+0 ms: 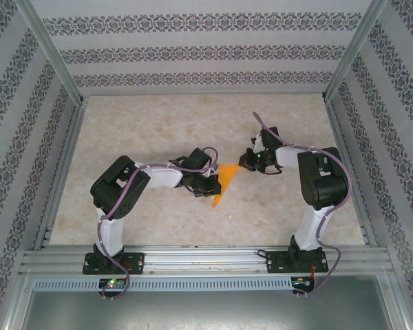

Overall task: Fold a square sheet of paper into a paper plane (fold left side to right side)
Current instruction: Fold the wing for the fifth time at the center of the table.

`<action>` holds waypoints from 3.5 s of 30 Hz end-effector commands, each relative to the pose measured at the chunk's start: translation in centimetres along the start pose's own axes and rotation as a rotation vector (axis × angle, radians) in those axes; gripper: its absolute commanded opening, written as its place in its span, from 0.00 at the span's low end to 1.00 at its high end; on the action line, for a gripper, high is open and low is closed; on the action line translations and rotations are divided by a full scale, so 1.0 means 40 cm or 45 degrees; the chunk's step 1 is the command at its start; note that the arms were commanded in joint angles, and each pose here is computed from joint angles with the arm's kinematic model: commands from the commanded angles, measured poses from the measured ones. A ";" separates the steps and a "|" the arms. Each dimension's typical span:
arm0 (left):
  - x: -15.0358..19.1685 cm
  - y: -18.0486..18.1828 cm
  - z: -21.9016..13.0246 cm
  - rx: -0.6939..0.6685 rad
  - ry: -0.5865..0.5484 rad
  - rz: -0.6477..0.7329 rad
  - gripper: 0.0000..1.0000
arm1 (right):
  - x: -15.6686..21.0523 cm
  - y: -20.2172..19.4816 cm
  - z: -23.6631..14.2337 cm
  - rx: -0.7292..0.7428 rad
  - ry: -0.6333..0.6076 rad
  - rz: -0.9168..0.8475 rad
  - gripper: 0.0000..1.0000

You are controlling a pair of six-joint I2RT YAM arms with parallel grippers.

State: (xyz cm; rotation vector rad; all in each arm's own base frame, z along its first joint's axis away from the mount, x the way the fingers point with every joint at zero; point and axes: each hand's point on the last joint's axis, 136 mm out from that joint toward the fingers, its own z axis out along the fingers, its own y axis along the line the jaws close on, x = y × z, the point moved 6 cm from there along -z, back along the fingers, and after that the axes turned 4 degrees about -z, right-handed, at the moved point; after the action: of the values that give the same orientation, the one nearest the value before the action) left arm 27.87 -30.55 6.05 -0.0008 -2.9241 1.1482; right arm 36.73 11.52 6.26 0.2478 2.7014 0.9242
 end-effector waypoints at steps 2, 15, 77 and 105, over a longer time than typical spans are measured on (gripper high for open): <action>0.096 0.159 0.043 -0.333 0.143 -0.148 0.00 | -0.051 -0.029 -0.024 0.093 -0.082 -0.016 0.00; 0.098 0.157 0.039 -0.327 0.127 -0.143 0.00 | 0.068 0.101 -0.124 -0.099 -0.091 0.017 0.00; 0.060 -0.028 -0.026 0.133 0.148 -0.133 0.02 | 0.328 0.001 0.076 0.165 0.298 0.178 0.00; 0.098 0.022 -0.008 0.096 0.185 -0.184 0.02 | 0.331 -0.011 0.076 0.224 0.322 0.164 0.00</action>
State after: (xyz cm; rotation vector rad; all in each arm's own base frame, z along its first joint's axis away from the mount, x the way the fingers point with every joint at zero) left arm 24.73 -29.84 6.51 0.1051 -2.7289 1.2120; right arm 28.33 18.77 5.64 0.2429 2.8043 1.0876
